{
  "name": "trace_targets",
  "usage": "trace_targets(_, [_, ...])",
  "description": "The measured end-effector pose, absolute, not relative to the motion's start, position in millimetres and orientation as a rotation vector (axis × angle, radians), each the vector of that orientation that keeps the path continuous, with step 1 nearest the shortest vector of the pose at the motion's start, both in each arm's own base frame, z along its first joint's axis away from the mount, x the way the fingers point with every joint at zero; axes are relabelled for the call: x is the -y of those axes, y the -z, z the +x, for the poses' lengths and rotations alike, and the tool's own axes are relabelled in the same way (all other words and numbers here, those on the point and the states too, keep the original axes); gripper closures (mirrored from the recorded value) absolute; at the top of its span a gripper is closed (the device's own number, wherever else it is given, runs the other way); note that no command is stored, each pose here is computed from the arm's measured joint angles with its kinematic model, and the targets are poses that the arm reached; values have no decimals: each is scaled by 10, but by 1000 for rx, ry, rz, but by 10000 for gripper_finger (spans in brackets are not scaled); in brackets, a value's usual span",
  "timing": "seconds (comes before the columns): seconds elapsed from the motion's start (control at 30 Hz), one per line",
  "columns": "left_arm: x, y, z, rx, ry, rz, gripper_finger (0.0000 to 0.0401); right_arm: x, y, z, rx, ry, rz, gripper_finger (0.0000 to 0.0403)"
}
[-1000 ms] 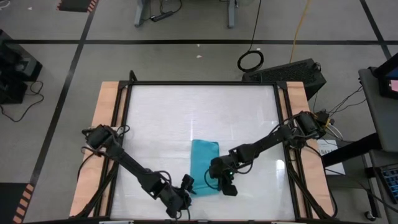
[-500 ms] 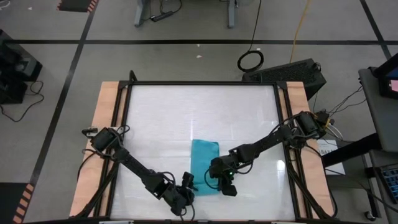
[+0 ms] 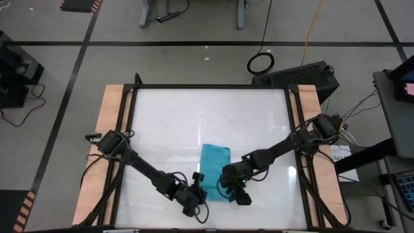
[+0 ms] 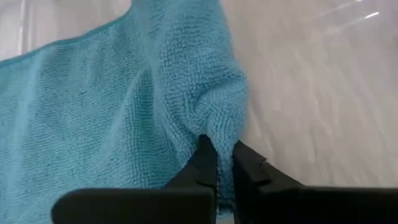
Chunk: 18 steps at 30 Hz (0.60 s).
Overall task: Roll towel into tight, uniform cylinder
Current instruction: Roll the blue microfiber towel
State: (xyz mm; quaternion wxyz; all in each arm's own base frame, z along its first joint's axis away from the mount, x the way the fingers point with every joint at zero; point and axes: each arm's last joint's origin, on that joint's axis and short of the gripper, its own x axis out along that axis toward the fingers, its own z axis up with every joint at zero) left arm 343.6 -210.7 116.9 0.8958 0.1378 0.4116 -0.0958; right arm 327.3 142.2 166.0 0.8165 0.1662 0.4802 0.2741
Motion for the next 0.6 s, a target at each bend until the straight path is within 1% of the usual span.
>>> trace_targets(0.1, [2086,-1170,3451,-859,213,270,379,-1430,-1779,3172,-1016,-524,255,220])
trace_targets(0.23, [2077,-1172,3461,-862,234,255,375,-1441,-1904,3016,-1028,-429,117,204])
trace_targets(0.43, [2015,-1185,3529,-859,295,186,384,-1670,-1992,2898,-901,-384,-129,202])
trace_targets(0.6, [1938,-1195,3599,-858,353,100,385,-1945,-1877,2849,-824,-377,-282,201])
